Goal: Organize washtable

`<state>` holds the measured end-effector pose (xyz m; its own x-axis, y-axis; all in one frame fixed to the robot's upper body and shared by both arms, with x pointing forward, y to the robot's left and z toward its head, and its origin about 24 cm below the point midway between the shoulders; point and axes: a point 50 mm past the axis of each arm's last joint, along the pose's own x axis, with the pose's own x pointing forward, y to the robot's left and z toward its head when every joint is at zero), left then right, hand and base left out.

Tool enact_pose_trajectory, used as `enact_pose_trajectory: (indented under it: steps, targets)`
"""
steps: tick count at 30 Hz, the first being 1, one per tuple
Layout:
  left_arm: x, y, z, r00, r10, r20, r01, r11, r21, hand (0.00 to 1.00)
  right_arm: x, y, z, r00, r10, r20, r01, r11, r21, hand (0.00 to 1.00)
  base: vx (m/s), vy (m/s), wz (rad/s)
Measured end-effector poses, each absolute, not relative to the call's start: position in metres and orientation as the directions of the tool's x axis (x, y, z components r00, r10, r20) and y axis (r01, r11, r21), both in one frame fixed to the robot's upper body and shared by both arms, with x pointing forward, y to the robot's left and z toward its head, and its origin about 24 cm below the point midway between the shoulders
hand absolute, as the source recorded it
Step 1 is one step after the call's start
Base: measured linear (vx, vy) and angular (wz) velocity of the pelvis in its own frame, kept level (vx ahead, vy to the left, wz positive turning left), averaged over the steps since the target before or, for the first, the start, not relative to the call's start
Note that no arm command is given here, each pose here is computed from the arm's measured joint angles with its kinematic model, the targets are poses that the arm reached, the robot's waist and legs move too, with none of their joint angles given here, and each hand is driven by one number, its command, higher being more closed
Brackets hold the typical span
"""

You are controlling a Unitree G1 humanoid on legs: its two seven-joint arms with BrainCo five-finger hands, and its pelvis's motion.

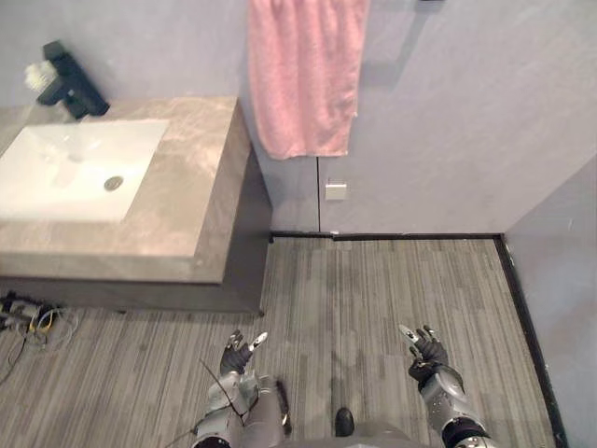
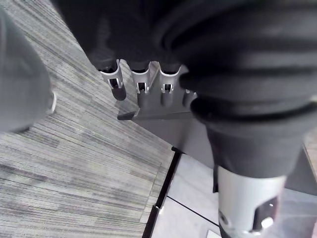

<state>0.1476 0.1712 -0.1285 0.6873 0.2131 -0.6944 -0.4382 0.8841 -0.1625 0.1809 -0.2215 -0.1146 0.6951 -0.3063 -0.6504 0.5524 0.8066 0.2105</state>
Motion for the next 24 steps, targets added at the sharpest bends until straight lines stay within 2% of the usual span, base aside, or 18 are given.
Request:
enact_pose_trajectory:
  steps: [2,6,9,12,19,22,24]
  targets:
    - [0.134,0.187,-0.132,0.652,0.268,-0.709,-0.494,0.86,-0.129,0.0,0.164,-0.216,-0.124,0.661,-0.296,-0.689,0.565,0.801,0.198,0.0,0.51,0.27,-0.83]
    - [0.12,0.193,-0.137,0.615,0.274,-0.74,-0.532,0.837,-0.132,0.0,0.158,-0.213,-0.128,0.649,-0.282,-0.707,0.557,0.809,0.189,0.0,0.44,0.181,-0.38]
    - [0.116,0.2,-0.136,0.611,0.291,-0.736,-0.544,0.83,-0.123,0.0,0.152,-0.198,-0.136,0.629,-0.236,-0.741,0.556,0.803,0.216,0.0,0.4,0.083,-0.43]
    - [0.126,0.208,-0.127,0.646,0.334,-0.687,-0.55,0.828,-0.114,0.0,0.147,-0.193,-0.138,0.63,-0.213,-0.747,0.544,0.807,0.229,0.0,0.32,0.011,0.09]
    - [0.144,0.21,-0.117,0.691,0.351,-0.632,-0.557,0.816,-0.156,0.0,0.136,-0.201,-0.141,0.601,-0.239,-0.763,0.58,0.787,0.21,0.0,0.3,-0.204,0.41]
    - [0.142,0.199,-0.119,0.69,0.332,-0.643,-0.559,0.809,-0.181,0.0,0.147,-0.212,-0.133,0.632,-0.264,-0.729,0.571,0.794,0.208,0.0,0.25,-0.275,0.08]
    - [0.158,0.198,-0.11,0.73,0.325,-0.601,-0.537,0.817,-0.211,0.0,0.147,-0.221,-0.13,0.643,-0.29,-0.709,0.584,0.784,0.209,0.0,0.18,-0.268,0.44]
